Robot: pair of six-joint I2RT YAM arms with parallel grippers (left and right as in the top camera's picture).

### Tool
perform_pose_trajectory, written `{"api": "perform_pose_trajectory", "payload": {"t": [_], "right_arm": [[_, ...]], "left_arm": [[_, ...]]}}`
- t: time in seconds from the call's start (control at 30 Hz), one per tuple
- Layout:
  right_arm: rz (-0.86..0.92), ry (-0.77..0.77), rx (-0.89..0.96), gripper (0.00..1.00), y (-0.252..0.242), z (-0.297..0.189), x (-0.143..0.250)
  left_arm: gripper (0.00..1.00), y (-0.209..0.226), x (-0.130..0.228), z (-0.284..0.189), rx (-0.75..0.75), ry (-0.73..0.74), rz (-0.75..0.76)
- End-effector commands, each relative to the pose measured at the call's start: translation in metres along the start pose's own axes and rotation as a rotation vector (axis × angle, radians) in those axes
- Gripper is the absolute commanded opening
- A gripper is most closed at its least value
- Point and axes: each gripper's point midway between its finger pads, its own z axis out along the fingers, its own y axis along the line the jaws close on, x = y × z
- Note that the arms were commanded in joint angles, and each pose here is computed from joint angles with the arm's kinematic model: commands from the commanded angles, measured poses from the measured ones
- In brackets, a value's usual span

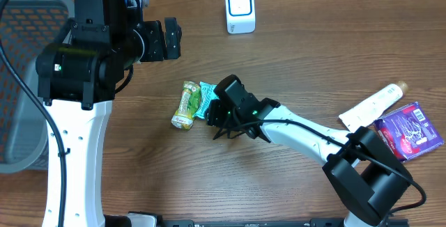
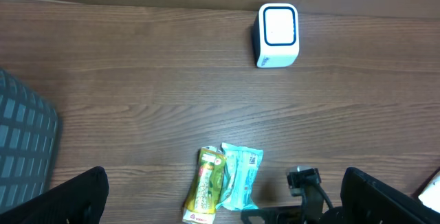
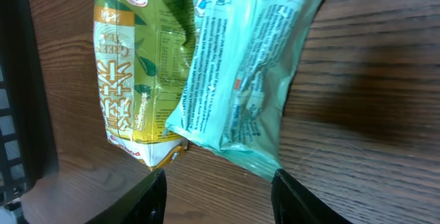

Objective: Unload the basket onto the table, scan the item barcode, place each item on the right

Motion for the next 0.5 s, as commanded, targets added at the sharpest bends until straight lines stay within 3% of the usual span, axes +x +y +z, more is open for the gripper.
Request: {"api": "perform_pose_trajectory", "payload": {"t": [0.0,0.33,0.47], "right_arm": [[0.014,-0.024,0.046,0.5,-0.014,0.013,-0.002],[0.03,-0.036,0.023,0.47,-0.015,0.033,-0.005],[0.032,-0.032,0.036,0.25,-0.02,0.032,-0.006]], "left_arm": [[1.0,0.002,-0.001,0.002,-0.006,-0.001,0.005],[1.0,0.002,-0.001,0.002,-0.006,-0.001,0.005],[1.0,0.002,-0.001,0.002,-0.006,-0.001,0.005]]}}
